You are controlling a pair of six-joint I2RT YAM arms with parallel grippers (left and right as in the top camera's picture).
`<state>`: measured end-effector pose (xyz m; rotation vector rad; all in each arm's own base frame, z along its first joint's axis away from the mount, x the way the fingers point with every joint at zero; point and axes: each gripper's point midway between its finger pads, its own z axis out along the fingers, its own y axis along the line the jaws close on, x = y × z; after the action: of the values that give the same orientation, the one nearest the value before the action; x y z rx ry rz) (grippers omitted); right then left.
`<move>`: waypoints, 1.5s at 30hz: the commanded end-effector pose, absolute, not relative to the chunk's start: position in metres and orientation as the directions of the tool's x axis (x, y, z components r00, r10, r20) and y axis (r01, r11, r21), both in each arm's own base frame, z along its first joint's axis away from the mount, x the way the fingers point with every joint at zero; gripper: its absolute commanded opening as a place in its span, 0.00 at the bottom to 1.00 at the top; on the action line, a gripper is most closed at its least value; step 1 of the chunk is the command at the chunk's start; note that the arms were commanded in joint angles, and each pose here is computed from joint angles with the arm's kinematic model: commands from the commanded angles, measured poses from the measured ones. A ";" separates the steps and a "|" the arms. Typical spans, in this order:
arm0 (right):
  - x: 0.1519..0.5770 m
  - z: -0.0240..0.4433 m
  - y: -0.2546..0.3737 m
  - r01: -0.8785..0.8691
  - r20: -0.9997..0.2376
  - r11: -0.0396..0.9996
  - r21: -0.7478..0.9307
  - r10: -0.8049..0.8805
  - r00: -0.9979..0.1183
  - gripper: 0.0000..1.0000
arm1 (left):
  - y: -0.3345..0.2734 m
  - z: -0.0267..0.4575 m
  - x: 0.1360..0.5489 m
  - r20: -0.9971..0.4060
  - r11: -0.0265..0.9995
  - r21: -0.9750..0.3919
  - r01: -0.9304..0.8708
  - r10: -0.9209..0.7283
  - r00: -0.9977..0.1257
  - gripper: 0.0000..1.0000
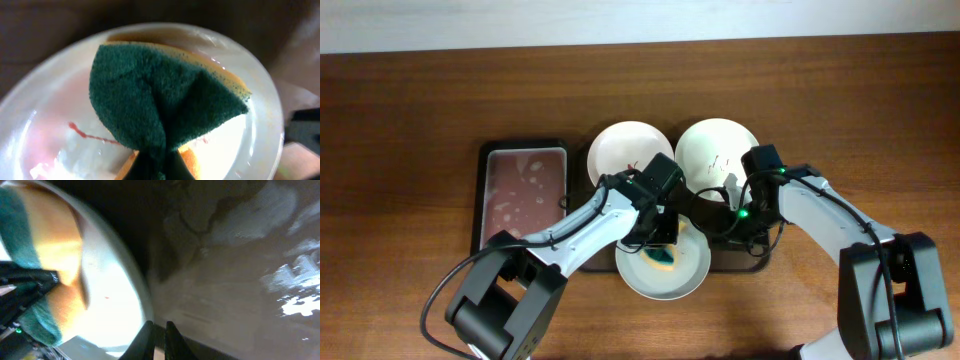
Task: Clean dirty plates on tray and stack at the side
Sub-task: 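Scrub the green plate with the sponge while the right gripper holds it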
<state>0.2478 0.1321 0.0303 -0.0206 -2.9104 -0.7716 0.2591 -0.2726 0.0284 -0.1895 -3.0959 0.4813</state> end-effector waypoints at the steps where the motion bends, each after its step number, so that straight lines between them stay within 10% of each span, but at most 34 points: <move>1: 0.243 0.040 0.149 0.058 0.152 0.809 0.584 -0.039 -0.988 0.24 | -0.280 0.034 0.254 -0.016 0.919 -0.358 0.167 0.172 -0.985 0.00; 22: 0.228 0.015 0.140 0.093 0.192 0.891 0.444 0.007 -0.981 0.04 | -0.316 0.042 0.257 0.000 0.884 -0.466 0.034 0.039 -0.999 0.00; 36: 0.227 0.015 0.141 0.094 0.194 0.890 0.447 0.006 -0.981 0.04 | -0.260 0.027 0.273 -0.236 0.986 -0.082 -0.146 -0.162 -0.958 0.00; 45: 0.227 0.015 0.141 0.094 0.194 0.890 0.447 0.006 -0.981 0.04 | -0.236 0.051 0.284 -0.206 0.986 -0.118 -0.118 -0.141 -0.968 0.00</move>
<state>0.2300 0.1373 0.0150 -0.0920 -2.8827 -0.6770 0.2891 -0.2293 0.0436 0.2745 -3.3677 0.0925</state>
